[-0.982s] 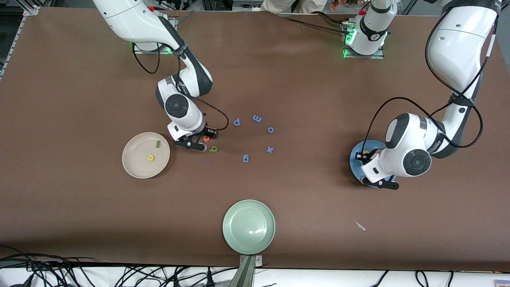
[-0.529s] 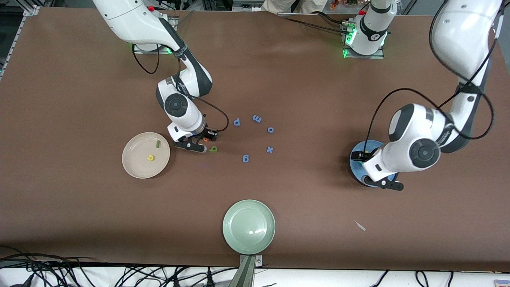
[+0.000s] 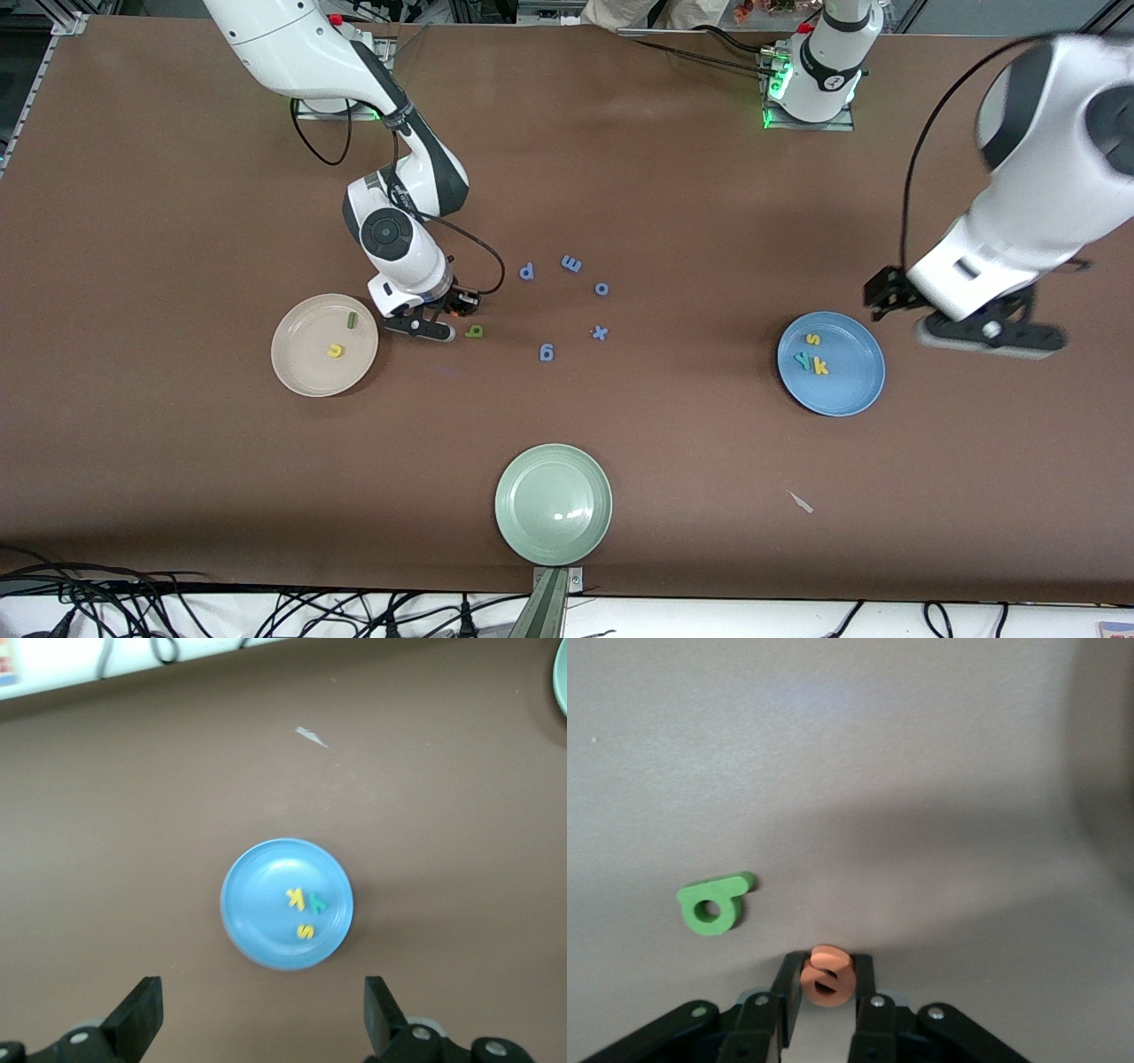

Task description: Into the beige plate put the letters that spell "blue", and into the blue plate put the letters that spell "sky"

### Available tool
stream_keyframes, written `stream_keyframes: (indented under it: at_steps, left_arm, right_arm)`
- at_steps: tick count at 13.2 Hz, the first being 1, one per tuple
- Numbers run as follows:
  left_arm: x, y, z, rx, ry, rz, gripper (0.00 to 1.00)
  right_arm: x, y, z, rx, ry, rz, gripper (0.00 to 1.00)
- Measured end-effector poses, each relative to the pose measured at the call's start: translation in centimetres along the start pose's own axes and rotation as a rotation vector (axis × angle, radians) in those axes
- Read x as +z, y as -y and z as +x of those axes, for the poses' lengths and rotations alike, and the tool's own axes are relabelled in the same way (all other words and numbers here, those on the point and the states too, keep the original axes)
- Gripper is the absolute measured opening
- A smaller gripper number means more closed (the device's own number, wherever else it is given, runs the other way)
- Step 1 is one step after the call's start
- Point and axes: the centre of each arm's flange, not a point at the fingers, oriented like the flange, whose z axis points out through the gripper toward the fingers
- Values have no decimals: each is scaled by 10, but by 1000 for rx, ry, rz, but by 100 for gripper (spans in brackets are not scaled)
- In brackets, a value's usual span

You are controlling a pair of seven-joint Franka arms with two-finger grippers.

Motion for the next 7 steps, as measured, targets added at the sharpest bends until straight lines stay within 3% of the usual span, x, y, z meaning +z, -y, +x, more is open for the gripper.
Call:
stream_keyframes:
  at_steps: [4, 7]
  left_arm:
    - [-5, 14, -5, -26, 49, -1, 100]
    - [10, 25, -7, -67, 83, -83, 100]
  right_arm:
    - [-50, -40, 34, -120, 49, -81, 28]
    - [-74, -93, 65, -239, 58, -119, 28]
